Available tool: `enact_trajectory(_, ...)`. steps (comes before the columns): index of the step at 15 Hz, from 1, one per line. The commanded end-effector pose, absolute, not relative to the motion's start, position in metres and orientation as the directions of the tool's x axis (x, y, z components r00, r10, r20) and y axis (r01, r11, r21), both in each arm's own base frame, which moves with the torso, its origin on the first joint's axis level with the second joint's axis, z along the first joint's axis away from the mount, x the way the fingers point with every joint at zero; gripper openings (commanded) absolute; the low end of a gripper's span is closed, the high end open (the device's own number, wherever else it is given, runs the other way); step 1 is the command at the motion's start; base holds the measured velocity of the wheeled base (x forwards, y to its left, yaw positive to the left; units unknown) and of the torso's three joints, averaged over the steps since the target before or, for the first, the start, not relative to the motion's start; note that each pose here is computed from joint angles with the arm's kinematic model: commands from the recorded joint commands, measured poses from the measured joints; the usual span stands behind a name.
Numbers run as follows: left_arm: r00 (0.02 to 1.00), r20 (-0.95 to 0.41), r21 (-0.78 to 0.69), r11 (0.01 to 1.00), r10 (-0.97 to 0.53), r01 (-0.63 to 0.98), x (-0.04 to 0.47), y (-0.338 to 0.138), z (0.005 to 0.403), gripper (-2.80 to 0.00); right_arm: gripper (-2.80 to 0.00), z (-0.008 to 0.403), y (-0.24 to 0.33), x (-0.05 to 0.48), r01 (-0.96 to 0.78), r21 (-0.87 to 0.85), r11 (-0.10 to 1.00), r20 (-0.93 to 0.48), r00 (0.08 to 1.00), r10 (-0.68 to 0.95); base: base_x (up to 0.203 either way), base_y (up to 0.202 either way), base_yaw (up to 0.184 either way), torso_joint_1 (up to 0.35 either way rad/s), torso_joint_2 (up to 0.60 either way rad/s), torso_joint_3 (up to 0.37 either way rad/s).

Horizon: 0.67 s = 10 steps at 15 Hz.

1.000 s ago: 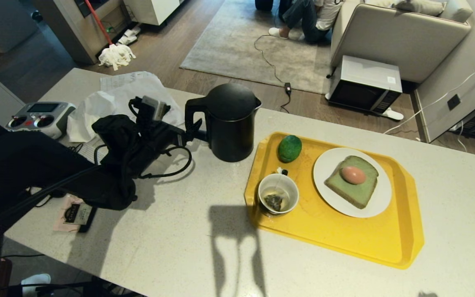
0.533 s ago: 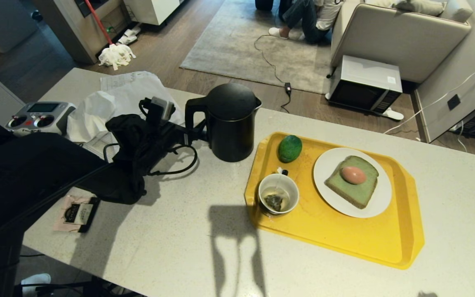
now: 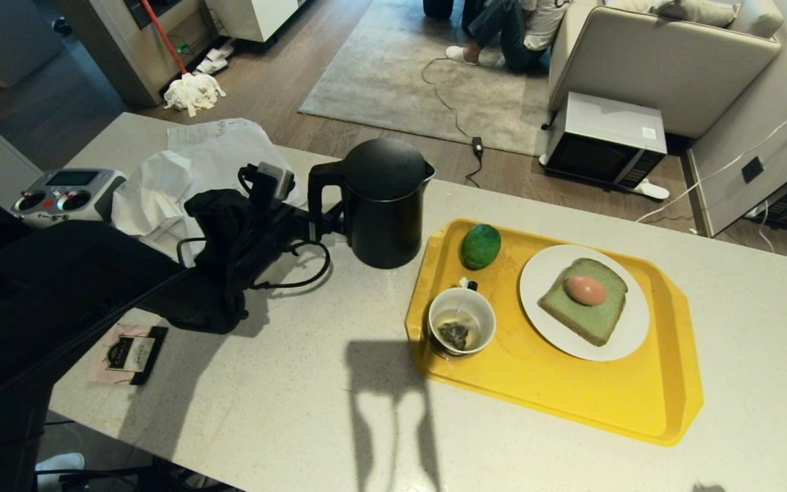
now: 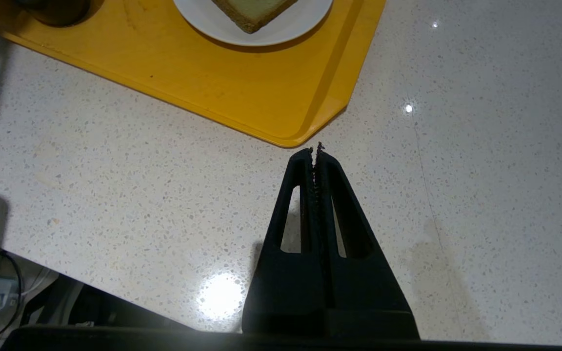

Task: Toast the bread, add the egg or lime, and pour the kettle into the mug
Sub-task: Pick up the kettle

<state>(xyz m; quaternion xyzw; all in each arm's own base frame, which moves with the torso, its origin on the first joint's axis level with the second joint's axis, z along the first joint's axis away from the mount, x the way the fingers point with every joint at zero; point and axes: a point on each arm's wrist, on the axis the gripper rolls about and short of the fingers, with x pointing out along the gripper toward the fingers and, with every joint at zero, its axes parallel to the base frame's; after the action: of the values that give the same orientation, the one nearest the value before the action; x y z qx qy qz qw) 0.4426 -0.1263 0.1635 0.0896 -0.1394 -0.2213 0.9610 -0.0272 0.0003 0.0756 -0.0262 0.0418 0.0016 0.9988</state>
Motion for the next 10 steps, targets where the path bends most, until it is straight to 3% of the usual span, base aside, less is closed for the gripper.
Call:
enact_trajectory(1, 0.857, 0.244, 0.238, 0.885, -0.454, 0.400, 0.445, -0.128, 0.168, 0.00, -2.80, 0.076, 0.000, -0.027, -0.005, -0.053, 0.999, -0.084, 0.996, 0.001, 0.000, 0.000, 0.000, 0.000, 0.00, 0.000)
enact_trajectory(10, 0.851, 0.251, 0.241, 0.881, -0.461, 0.407, 0.463, -0.135, 0.176, 0.00, -2.80, 0.076, 0.000, -0.027, -0.006, -0.053, 0.999, -0.084, 0.996, 0.002, 0.000, 0.000, 0.000, 0.000, 0.00, 0.000)
